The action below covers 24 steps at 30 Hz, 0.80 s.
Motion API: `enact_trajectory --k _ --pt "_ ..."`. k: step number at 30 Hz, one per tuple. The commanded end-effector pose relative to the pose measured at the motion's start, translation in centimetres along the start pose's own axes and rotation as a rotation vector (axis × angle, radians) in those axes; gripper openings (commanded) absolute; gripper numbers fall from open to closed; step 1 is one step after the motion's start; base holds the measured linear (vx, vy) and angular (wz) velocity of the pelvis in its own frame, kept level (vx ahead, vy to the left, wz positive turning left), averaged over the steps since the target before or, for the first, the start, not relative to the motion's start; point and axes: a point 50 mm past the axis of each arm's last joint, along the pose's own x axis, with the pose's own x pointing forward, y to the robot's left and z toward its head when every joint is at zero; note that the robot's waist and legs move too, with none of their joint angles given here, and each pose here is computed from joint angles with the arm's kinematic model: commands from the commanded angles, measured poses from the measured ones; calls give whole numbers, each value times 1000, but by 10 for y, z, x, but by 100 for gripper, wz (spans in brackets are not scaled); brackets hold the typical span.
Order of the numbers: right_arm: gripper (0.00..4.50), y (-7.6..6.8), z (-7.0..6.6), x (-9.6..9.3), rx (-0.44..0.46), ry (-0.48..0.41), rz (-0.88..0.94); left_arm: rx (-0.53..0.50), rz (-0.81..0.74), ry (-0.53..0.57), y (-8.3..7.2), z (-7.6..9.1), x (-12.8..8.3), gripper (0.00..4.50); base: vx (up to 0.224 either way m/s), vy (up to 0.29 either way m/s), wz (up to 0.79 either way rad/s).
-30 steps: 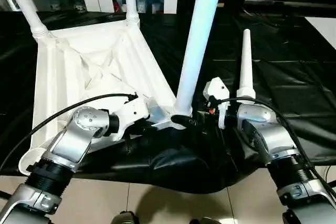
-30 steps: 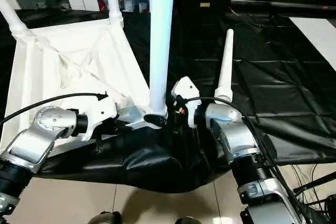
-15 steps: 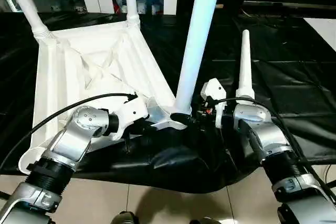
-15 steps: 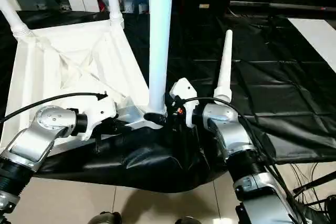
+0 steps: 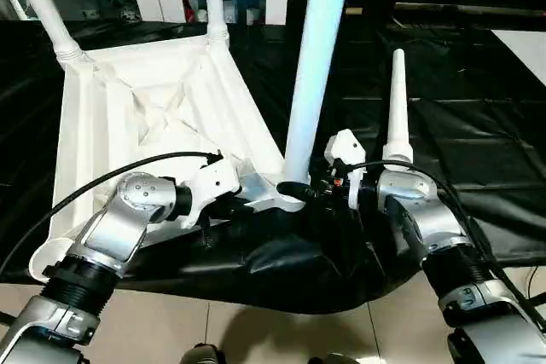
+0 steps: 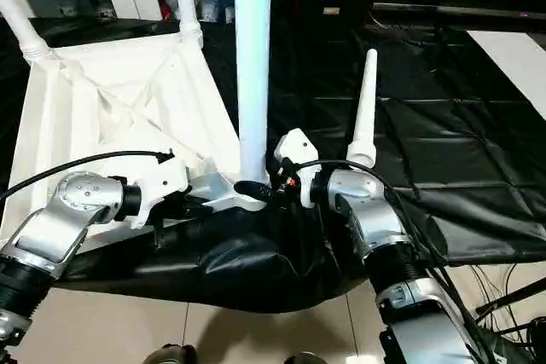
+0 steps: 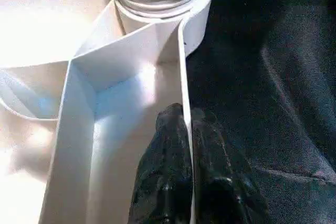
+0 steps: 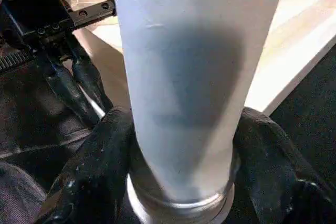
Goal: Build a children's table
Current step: Rotate leg to tighten
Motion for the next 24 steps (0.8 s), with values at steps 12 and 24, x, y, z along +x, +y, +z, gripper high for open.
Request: enact_trajectory --k 12,24 --pt "363 -3 -4 4 27 29 -40 27 -40 -52 -4 6 6 0 0 0 0" --pt "371 -3 -4 5 42 22 -35 28 -39 -52 -4 7 6 0 0 0 0"
